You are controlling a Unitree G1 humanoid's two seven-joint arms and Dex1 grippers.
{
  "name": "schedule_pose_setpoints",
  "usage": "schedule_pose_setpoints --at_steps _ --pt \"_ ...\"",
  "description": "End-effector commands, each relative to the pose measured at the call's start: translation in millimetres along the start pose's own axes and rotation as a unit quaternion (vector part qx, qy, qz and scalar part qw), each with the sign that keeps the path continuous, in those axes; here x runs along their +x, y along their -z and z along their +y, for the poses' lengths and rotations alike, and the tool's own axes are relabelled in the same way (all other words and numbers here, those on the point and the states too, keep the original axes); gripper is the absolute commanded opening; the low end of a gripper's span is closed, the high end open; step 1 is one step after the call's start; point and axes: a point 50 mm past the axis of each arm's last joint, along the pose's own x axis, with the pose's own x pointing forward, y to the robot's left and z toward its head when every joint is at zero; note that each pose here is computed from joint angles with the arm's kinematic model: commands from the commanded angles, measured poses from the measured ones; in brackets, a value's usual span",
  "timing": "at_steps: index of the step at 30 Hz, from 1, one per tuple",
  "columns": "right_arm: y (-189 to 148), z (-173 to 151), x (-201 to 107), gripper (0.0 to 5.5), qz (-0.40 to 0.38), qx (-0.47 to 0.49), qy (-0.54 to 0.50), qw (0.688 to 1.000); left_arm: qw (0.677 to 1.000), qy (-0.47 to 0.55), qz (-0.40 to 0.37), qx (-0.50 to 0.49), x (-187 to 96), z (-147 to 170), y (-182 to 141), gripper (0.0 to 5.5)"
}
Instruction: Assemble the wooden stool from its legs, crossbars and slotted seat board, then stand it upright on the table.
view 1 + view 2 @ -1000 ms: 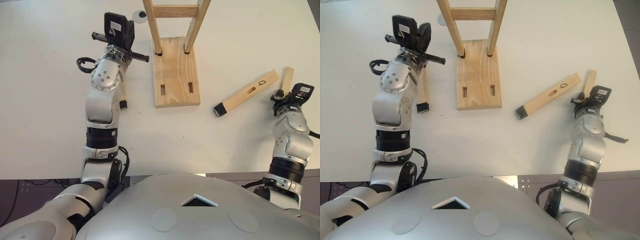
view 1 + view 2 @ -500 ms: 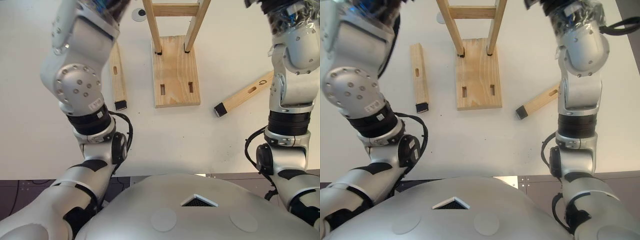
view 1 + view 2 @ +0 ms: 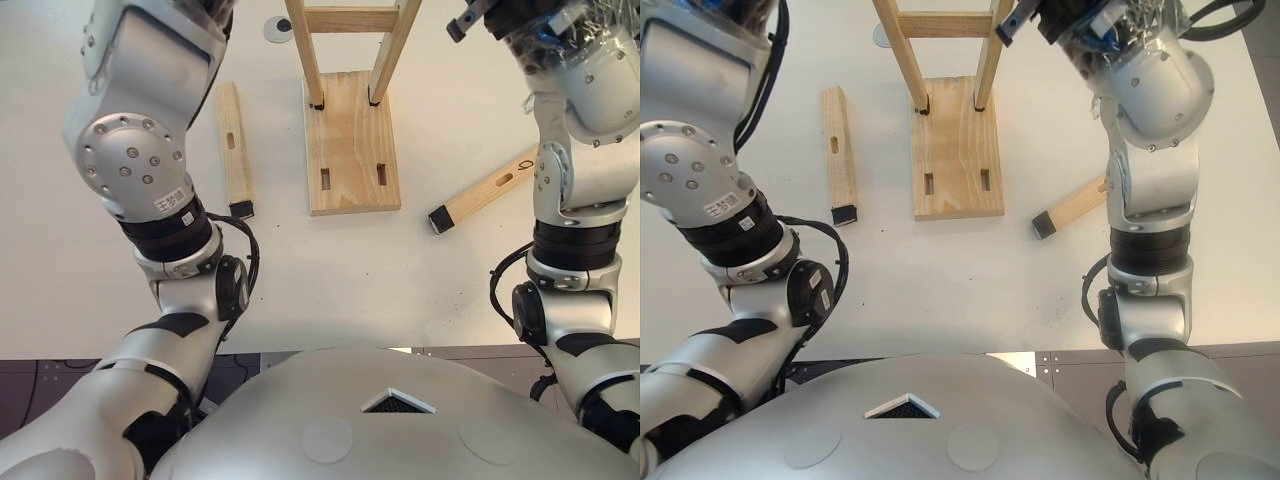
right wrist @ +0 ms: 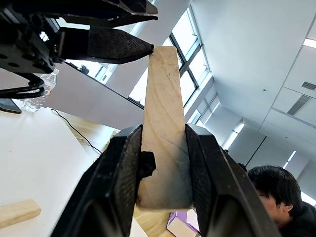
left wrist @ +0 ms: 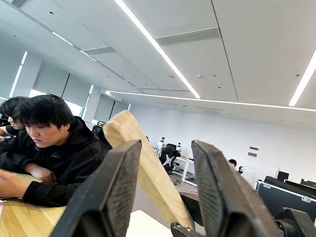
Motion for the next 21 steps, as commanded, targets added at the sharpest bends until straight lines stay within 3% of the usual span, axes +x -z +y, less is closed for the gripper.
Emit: schedule_pose_setpoints --at_steps 1,10,21 --pt "-10 4 2 1.32 -0.023 0.002 -0.016 1.000 0.999 -0.026 0.013 -0.025 -3 11 8 1.83" --pt "-5 -14 3 1.31 -0.012 0.019 0.039 0.999 0.998 -0.022 -0.003 -0.060 -11 13 7 1.83" --pt "-8 10 3 1.31 -0.026 0.046 -0.033 0.998 0.992 0.003 -0.017 -0.124 -13 12 6 1.83"
